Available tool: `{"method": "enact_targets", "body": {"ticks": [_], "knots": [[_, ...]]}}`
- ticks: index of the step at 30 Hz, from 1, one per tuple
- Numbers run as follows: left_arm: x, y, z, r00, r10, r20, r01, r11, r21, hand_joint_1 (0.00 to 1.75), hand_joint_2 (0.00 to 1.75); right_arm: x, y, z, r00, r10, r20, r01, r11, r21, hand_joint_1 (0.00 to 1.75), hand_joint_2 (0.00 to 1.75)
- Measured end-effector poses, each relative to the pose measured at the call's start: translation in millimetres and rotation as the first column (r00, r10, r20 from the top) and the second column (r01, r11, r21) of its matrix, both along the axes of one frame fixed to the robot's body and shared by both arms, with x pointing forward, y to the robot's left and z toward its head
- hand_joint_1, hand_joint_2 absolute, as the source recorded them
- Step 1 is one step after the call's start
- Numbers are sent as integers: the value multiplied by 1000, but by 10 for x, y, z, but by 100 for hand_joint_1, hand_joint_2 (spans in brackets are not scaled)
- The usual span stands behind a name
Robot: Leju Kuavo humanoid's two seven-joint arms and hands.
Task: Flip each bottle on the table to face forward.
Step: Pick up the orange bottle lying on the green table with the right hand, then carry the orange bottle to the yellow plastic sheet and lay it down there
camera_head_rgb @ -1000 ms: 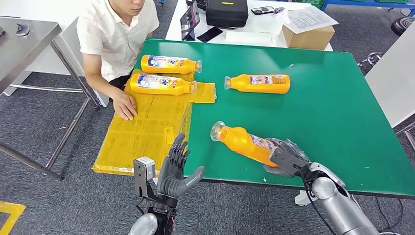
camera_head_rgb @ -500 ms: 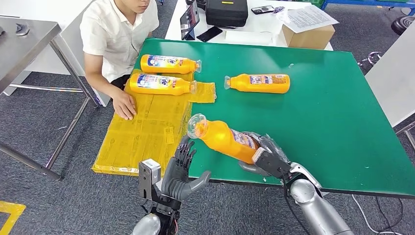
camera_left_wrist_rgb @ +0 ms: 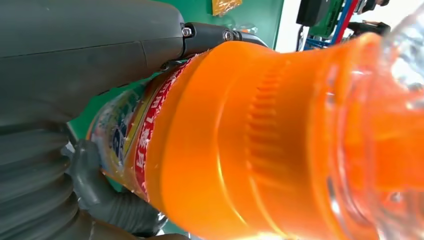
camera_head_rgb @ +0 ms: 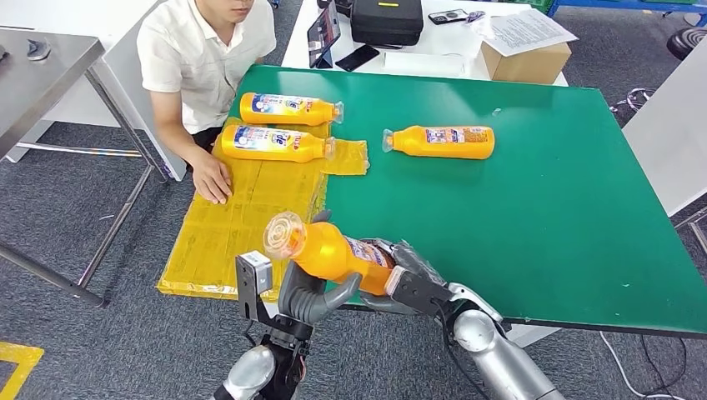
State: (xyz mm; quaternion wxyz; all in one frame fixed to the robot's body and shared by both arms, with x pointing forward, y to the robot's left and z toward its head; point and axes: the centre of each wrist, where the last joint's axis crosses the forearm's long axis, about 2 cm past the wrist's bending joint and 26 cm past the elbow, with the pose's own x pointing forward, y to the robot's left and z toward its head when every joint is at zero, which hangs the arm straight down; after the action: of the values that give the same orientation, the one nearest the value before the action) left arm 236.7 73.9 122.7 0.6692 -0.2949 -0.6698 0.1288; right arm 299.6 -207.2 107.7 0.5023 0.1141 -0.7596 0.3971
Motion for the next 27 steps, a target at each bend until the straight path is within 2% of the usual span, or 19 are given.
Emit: {"method": "enact_targets", "body": {"ticks": [3, 7, 8, 11, 12, 13, 17, 18, 27], "knots": [[6, 0, 5, 1000, 0, 0, 0, 1000, -2, 0, 175, -2, 26, 4, 1000, 7, 0, -7, 1000, 1, 175, 175], [13, -2, 15, 998, -29, -59, 25, 998, -57, 0, 175, -14, 110, 3, 1000, 20, 4, -20, 1000, 2, 175, 175], [17, 0, 18, 997, -31, -72, 26, 997, -71, 12, 175, -19, 149, 5, 1000, 27, 5, -27, 1000, 6, 175, 175], [36, 14, 22, 995, -23, -92, 14, 995, -97, 140, 175, -20, 276, 38, 999, 51, 0, -51, 998, 23, 158, 175], [43, 21, 23, 995, -18, -95, 8, 994, -105, 171, 175, -15, 307, 51, 998, 57, -5, -57, 998, 28, 150, 175], [50, 29, 23, 995, -12, -95, 1, 994, -112, 173, 175, -8, 330, 60, 998, 60, -10, -60, 998, 31, 141, 175], [72, 55, 24, 995, 5, -95, -17, 992, -124, 175, 175, -1, 401, 68, 997, 76, -26, -75, 996, 41, 6, 175], [79, 60, 27, 996, 8, -93, -20, 992, -126, 175, 175, -6, 419, 64, 996, 82, -31, -80, 996, 47, 0, 175], [155, 143, 46, 993, 96, -62, -104, 986, -131, 175, 175, -128, 609, 35, 990, 132, -55, -124, 983, 139, 0, 175]]}}
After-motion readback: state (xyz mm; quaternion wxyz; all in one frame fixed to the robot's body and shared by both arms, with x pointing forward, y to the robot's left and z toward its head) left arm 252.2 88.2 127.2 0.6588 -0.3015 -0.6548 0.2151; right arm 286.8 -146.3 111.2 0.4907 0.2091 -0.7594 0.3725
